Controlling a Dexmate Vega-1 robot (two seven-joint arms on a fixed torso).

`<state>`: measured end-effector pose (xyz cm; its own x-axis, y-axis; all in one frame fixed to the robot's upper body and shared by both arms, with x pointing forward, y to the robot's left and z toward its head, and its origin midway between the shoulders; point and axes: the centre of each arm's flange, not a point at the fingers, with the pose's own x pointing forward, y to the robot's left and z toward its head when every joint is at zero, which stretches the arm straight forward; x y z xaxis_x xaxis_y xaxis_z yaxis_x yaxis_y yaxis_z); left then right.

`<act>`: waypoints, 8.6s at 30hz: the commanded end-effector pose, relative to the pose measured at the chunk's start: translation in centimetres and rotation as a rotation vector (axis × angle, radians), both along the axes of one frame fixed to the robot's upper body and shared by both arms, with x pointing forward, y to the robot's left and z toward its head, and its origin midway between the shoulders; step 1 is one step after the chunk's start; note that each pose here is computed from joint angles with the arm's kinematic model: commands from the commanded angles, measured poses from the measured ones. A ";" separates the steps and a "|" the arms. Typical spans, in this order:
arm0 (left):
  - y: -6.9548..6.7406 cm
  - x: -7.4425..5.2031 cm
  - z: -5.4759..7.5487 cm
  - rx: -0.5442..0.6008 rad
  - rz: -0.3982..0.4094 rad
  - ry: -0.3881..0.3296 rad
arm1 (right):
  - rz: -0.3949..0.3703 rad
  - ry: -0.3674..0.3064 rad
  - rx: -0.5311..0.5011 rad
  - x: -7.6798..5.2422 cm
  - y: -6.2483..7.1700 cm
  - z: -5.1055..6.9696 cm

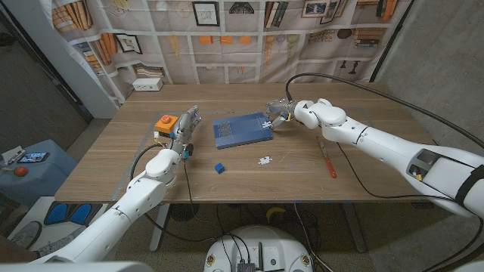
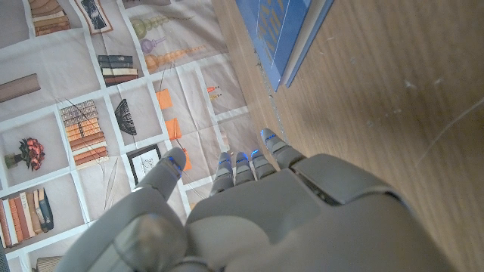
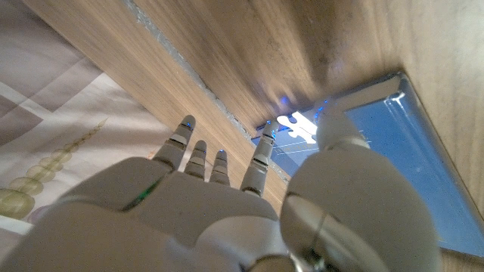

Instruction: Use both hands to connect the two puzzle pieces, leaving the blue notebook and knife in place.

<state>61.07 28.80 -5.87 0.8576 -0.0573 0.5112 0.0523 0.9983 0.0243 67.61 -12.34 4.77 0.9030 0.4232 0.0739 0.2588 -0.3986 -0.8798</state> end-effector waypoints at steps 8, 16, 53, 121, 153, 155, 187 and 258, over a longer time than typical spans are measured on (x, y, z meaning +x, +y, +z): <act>-0.2 0.0 -0.1 0.005 -0.008 0.008 | 0.016 -0.053 0.019 -0.1 0.2 -0.2; -0.3 0.0 -0.3 0.002 -0.008 0.012 | 0.026 -0.063 0.030 0.0 0.3 -0.3; -0.3 0.6 -0.1 0.002 -0.010 0.017 | 0.069 -0.108 0.038 0.3 0.3 -0.7; -0.4 0.8 -0.5 -0.003 -0.011 0.030 | 0.027 -0.056 0.016 -0.5 0.9 1.1; -0.4 0.4 -0.9 -0.004 -0.011 0.034 | -0.065 0.026 -0.042 -0.2 0.5 0.7; -0.4 0.4 -1.0 -0.004 -0.010 0.034 | -0.067 0.027 -0.043 -0.1 0.5 0.6; -0.8 0.5 -1.2 -0.005 -0.014 0.046 | -0.050 -0.014 0.013 0.8 0.4 0.0; -1.2 0.6 -1.4 -0.002 -0.016 0.059 | 0.015 -0.105 0.093 0.4 0.1 -0.5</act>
